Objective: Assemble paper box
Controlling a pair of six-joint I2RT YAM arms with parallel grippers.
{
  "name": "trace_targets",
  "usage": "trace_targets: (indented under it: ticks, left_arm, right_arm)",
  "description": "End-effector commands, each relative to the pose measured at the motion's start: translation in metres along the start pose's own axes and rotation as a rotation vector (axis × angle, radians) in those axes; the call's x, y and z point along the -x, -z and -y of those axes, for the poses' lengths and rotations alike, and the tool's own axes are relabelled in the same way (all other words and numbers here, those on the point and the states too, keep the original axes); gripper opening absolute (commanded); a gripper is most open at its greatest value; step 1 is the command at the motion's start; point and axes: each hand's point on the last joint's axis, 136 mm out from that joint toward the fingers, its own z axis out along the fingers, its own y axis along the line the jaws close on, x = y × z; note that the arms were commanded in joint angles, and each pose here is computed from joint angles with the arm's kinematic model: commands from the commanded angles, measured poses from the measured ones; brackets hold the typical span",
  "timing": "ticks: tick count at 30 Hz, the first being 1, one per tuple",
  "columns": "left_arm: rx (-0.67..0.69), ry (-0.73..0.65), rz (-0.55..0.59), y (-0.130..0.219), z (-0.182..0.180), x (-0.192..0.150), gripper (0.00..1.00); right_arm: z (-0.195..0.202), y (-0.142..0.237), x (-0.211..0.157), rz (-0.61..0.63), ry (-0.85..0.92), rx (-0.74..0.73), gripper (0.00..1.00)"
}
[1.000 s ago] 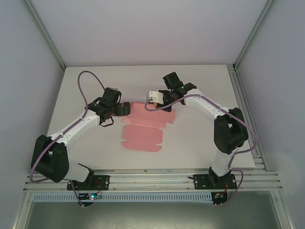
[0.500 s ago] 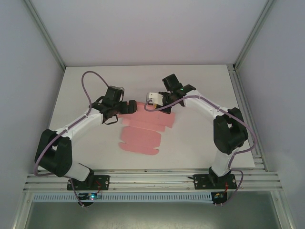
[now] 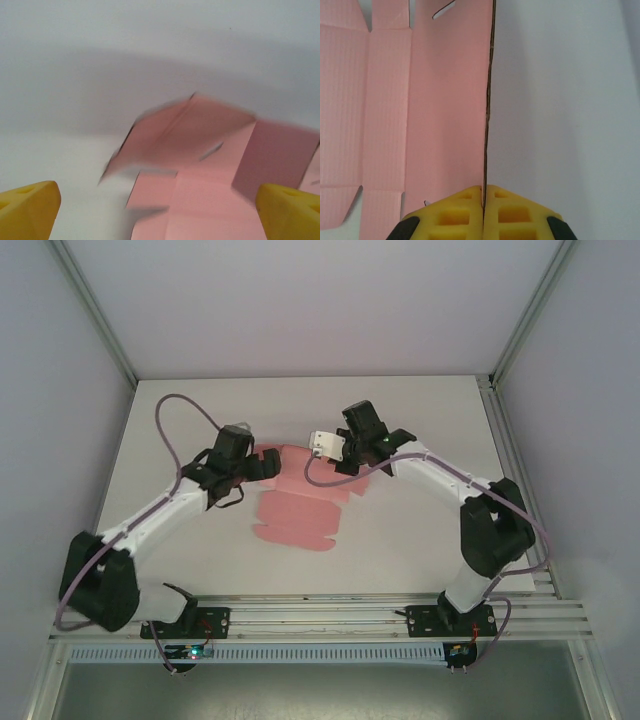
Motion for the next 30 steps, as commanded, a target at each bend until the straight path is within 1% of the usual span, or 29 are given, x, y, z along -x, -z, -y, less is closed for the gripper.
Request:
trace_targets:
  ticks: [1,3,6,9,11,14,17,23,25,30]
  left_arm:
    - [0.095,0.022,0.027,0.028,-0.028,-0.009,1.00]
    - [0.142,0.076,0.042,0.036,-0.046,-0.014,1.00]
    - [0.191,0.167,0.037,0.031,-0.074,-0.024,1.00]
    - [0.173,0.273,-0.004,0.016,-0.094,-0.035,1.00]
    - [0.145,0.314,-0.017,0.004,-0.100,-0.038,1.00]
    - [0.078,0.317,-0.016,-0.013,-0.095,-0.037,1.00]
    - [0.000,0.309,0.003,-0.025,-0.082,-0.027,1.00]
    - [0.023,0.279,0.029,-0.038,-0.086,-0.017,1.00]
    - [0.007,0.264,0.028,-0.040,-0.083,-0.016,1.00]
    - [-0.164,0.206,0.031,-0.041,-0.055,-0.016,1.00]
  right_arm:
    - [0.032,0.020,0.011,0.039,-0.018,-0.204,0.00]
    - [0.024,0.026,0.015,0.075,-0.017,-0.177,0.00]
    - [0.011,0.030,0.019,0.113,-0.017,-0.129,0.00]
    - [0.006,0.031,0.019,0.122,-0.025,-0.110,0.00]
    - [0.005,0.032,0.019,0.129,-0.031,-0.108,0.00]
    - [0.003,0.035,0.024,0.165,-0.045,-0.087,0.00]
    - [0.001,0.040,0.030,0.204,-0.062,-0.066,0.00]
    - [-0.003,0.048,0.038,0.263,-0.073,-0.034,0.00]
    - [-0.002,0.050,0.038,0.266,-0.075,-0.033,0.00]
    - [-0.001,0.045,0.034,0.241,-0.087,-0.028,0.00]
